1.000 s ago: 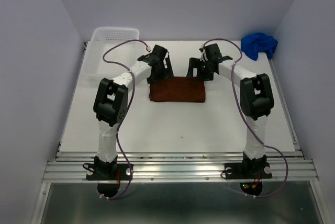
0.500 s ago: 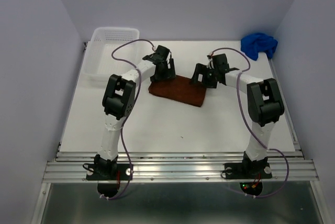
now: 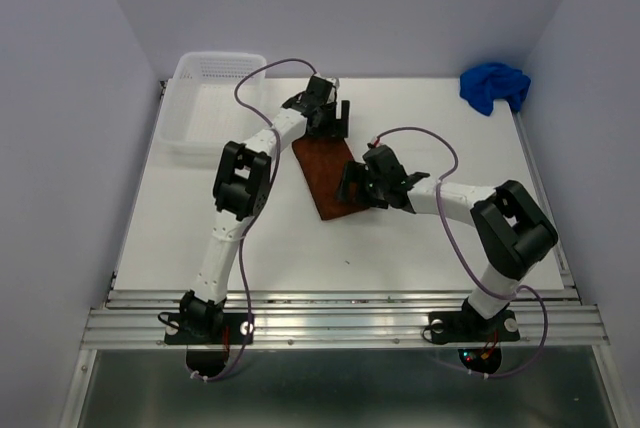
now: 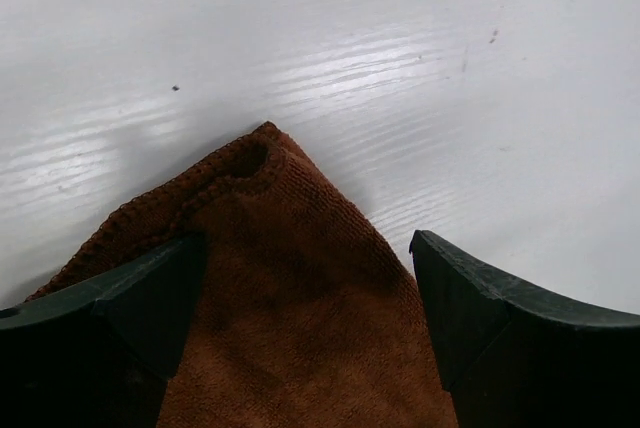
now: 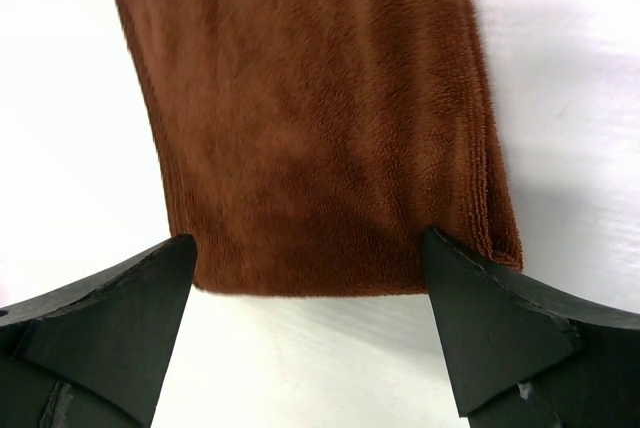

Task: Roll the towels
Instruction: Fold the towel

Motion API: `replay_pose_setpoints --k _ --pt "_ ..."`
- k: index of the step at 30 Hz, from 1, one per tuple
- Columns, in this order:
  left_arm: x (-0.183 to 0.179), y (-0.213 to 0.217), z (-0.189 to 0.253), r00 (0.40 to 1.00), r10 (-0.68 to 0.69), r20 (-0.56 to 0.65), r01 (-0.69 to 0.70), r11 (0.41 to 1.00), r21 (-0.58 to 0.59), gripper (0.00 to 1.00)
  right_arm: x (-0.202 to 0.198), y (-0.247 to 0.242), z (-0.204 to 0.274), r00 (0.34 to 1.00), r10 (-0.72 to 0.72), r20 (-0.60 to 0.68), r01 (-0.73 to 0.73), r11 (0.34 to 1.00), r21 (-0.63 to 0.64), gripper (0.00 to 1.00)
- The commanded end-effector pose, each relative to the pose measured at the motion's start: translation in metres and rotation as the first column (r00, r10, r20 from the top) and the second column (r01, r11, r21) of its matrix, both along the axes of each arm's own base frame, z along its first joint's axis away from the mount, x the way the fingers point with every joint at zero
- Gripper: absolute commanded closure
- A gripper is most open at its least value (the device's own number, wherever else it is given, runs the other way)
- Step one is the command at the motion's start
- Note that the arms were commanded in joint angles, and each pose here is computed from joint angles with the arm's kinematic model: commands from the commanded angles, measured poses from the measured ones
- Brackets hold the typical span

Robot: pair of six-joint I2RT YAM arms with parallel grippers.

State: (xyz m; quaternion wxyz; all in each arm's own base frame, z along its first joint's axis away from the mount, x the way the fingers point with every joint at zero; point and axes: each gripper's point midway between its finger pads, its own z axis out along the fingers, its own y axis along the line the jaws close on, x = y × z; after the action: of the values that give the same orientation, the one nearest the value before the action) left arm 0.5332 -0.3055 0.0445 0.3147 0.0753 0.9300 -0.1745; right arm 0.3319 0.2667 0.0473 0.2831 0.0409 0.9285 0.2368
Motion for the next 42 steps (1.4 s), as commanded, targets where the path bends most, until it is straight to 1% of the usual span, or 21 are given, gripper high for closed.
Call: replay_pose_setpoints --k 1,2,5,10,13,18,21,22,23,26,29,30,31,32,33,35,36,38,39,41,42 --pt "-0.013 -0.029 -0.024 0.992 -0.120 -0.035 0.119 0.993 -0.024 0.04 -0.035 -0.010 -0.018 0.990 -0.074 -0.122 0.068 0.996 -0.057 0.00" --pt "-0.015 -0.034 -0.025 0.991 -0.129 -0.029 0.128 0.991 -0.027 0.04 -0.046 0.004 -0.017 0.991 -0.019 -0.135 0.016 1.000 -0.026 0.00" --pt "-0.024 -0.050 -0.031 0.986 -0.168 -0.024 0.167 0.985 -0.031 0.04 -0.054 0.023 -0.016 0.989 0.041 -0.139 -0.041 0.999 0.007 0.00" --pt "-0.034 -0.063 -0.036 0.978 -0.204 -0.028 0.203 0.978 -0.054 0.04 -0.060 0.043 -0.021 0.983 0.096 -0.155 -0.089 0.995 0.052 0.00" --pt "-0.032 -0.068 -0.032 0.979 -0.205 -0.010 0.204 0.977 -0.065 0.04 -0.061 0.057 -0.013 0.985 0.129 -0.119 -0.121 0.990 0.071 0.00" --pt "-0.026 -0.071 -0.026 0.981 -0.193 0.003 0.192 0.978 -0.076 0.03 -0.060 0.074 0.002 0.981 0.190 -0.046 -0.187 0.981 0.055 0.00" --pt "-0.022 -0.063 -0.019 0.988 -0.154 0.005 0.154 0.987 -0.045 0.01 -0.054 0.065 0.007 0.988 0.154 -0.016 -0.154 0.988 -0.004 0.00" --pt "-0.017 -0.060 -0.007 0.990 -0.137 0.026 0.138 0.990 -0.041 0.01 -0.046 0.060 0.019 0.990 0.133 0.038 -0.132 0.991 -0.027 0.00" --pt "-0.016 -0.059 0.000 0.990 -0.134 0.033 0.135 0.990 -0.044 0.01 -0.046 0.059 0.023 0.988 0.143 0.053 -0.141 0.989 -0.034 0.00" --pt "-0.008 -0.050 0.036 0.993 -0.093 0.073 0.098 0.993 -0.072 0.01 -0.044 0.057 0.048 0.970 0.221 0.104 -0.213 0.973 -0.083 0.00" --pt "0.000 -0.035 0.079 0.992 -0.038 0.124 0.050 0.995 -0.092 0.01 -0.044 0.051 0.081 0.913 0.337 0.231 -0.312 0.940 -0.137 0.00" --pt "0.000 -0.030 0.088 0.991 -0.025 0.131 0.037 0.995 -0.092 0.01 -0.044 0.047 0.090 0.870 0.405 0.280 -0.363 0.912 -0.192 0.00" --pt "0.001 -0.026 0.099 0.989 -0.011 0.149 0.025 0.996 -0.089 0.01 -0.046 0.041 0.107 0.840 0.426 0.337 -0.373 0.903 -0.211 0.00" --pt "0.001 -0.020 0.121 0.984 -0.002 0.181 0.020 0.995 -0.097 0.01 -0.048 0.041 0.114 0.798 0.474 0.373 -0.410 0.880 -0.239 0.00" --pt "0.000 -0.017 0.131 0.981 0.010 0.193 0.009 0.995 -0.096 0.01 -0.049 0.039 0.121 0.730 0.549 0.406 -0.458 0.835 -0.305 0.00" --pt "-0.002 -0.006 0.161 0.970 0.055 0.236 -0.033 0.995 -0.099 0.01 -0.038 0.030 0.142 0.708 0.530 0.468 -0.398 0.846 -0.355 0.00" --pt "-0.003 0.004 0.166 0.969 0.090 0.232 -0.070 0.993 -0.090 0.01 -0.032 0.027 0.148 0.676 0.557 0.483 -0.387 0.826 -0.410 0.00" --pt "-0.010 0.020 0.188 0.957 0.151 0.248 -0.131 0.987 -0.096 0.01 -0.022 0.027 0.162 0.634 0.576 0.516 -0.371 0.812 -0.451 0.00" --pt "-0.009 0.032 0.193 0.948 0.186 0.258 -0.168 0.982 -0.091 0.01 -0.018 0.027 0.165 0.586 0.625 0.516 -0.379 0.774 -0.507 0.00" --pt "-0.019 0.051 0.204 0.937 0.232 0.262 -0.214 0.972 -0.097 0.01 -0.006 0.023 0.170 0.551 0.655 0.516 -0.375 0.747 -0.548 0.00" --pt "-0.022 0.066 0.193 0.933 0.274 0.234 -0.262 0.962 -0.083 0.01 0.010 0.017 0.176 0.530 0.670 0.520 -0.361 0.733 -0.576 0.00"
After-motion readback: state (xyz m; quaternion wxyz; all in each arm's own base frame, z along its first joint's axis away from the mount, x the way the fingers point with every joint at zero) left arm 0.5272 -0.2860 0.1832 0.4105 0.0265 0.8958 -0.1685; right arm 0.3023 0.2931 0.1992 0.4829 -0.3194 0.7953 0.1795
